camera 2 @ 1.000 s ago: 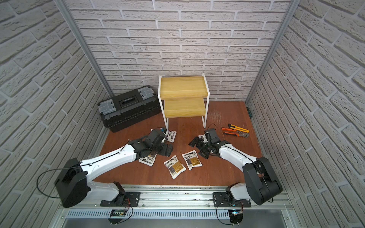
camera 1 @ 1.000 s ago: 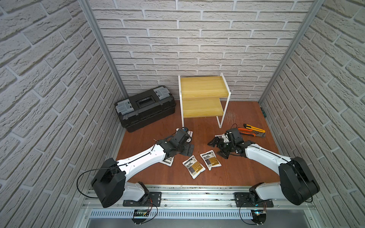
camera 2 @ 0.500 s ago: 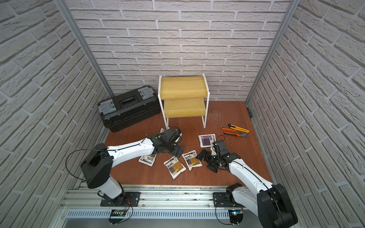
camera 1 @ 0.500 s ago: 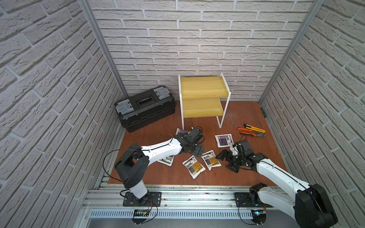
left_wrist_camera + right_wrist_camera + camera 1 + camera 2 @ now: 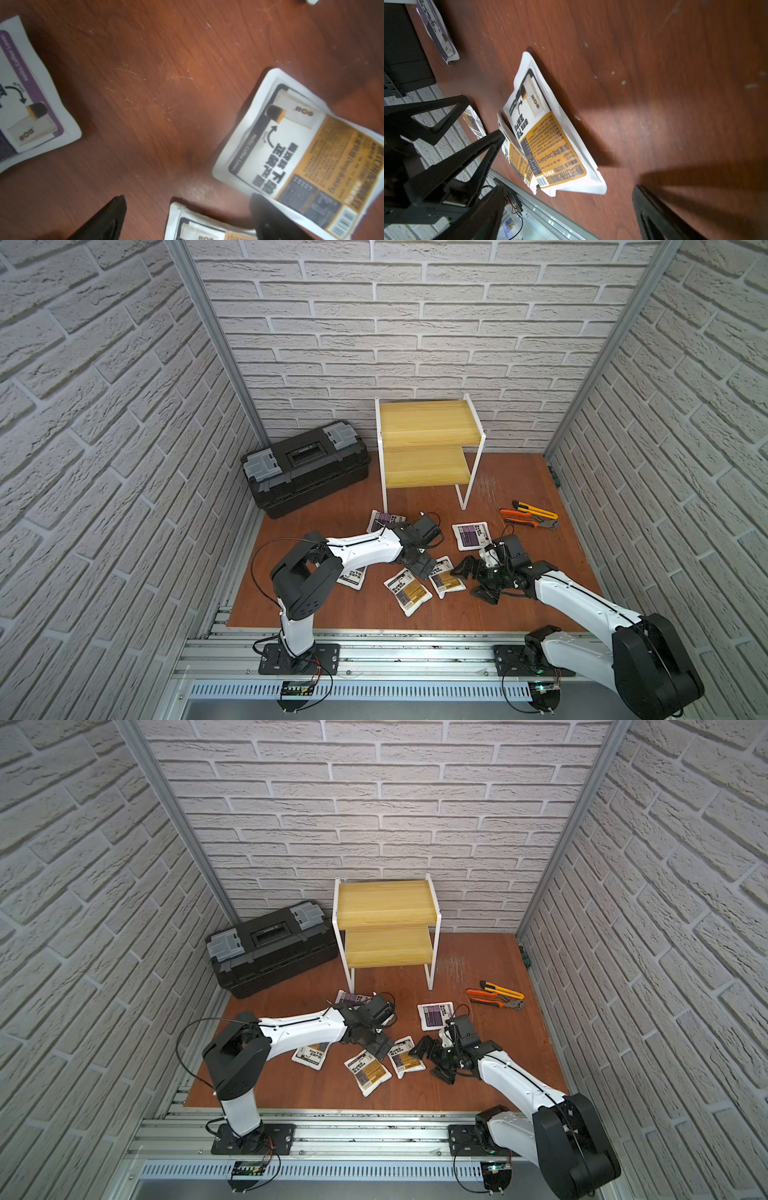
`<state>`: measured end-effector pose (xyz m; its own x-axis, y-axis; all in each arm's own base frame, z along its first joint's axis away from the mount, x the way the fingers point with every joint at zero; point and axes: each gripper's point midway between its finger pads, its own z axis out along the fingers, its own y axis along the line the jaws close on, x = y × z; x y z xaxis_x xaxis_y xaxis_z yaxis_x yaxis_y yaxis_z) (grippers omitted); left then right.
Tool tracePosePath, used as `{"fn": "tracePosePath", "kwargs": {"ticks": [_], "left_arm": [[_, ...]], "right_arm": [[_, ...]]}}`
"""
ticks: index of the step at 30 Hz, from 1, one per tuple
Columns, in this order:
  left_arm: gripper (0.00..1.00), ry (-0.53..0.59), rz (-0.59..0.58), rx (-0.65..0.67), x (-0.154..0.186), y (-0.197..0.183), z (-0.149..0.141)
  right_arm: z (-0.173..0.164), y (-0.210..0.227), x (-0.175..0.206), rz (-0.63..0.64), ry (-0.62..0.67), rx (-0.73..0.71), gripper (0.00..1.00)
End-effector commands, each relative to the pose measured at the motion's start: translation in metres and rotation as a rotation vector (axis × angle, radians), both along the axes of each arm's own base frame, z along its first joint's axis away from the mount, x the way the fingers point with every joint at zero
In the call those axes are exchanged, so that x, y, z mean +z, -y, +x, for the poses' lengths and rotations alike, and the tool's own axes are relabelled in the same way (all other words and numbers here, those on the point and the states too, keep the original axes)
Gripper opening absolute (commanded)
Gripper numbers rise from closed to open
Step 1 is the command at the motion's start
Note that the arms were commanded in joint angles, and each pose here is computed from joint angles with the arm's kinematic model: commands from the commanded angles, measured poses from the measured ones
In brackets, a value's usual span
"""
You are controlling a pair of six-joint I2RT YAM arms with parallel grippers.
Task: Place the bagged coffee beans on the shelf by color
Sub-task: Pick up the bagged coffee beans at the center of the board.
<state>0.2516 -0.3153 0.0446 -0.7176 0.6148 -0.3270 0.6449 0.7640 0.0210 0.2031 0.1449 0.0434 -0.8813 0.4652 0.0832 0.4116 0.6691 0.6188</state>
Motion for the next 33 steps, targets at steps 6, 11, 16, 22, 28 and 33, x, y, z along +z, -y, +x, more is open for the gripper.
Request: {"fn": "tracePosePath", "kwargs": {"ticks": [6,11,16,22,28,33], "left_arm": [[0.99,0.003,0.057,-0.023,-0.011,0.004,0.008],[0.99,-0.006,0.072,-0.032,-0.017,0.005,0.008],[0.99,-0.009,0.072,-0.036,-0.018,0.005,0.008],[0.99,-0.013,0.068,-0.036,-0.018,0.004,0.005],[0.99,-0.011,0.058,-0.035,-0.017,0.003,0.004],[0.99,-0.015,0.054,-0.037,-0.017,0.004,0.004]], "right_arm": [[0.006,0.003,-0.011,0.009,0.008,-0.017,0.99],[0.009,0.003,-0.016,0.019,0.001,-0.027,0.99],[0.011,-0.003,-0.022,0.051,-0.013,-0.023,0.97],[0.002,-0.006,-0.029,0.081,-0.042,-0.005,0.89],[-0.010,-0.005,-0.033,0.091,-0.052,-0.009,0.80],[-0.011,-0.005,-0.034,0.104,-0.044,-0.018,0.71]]}}
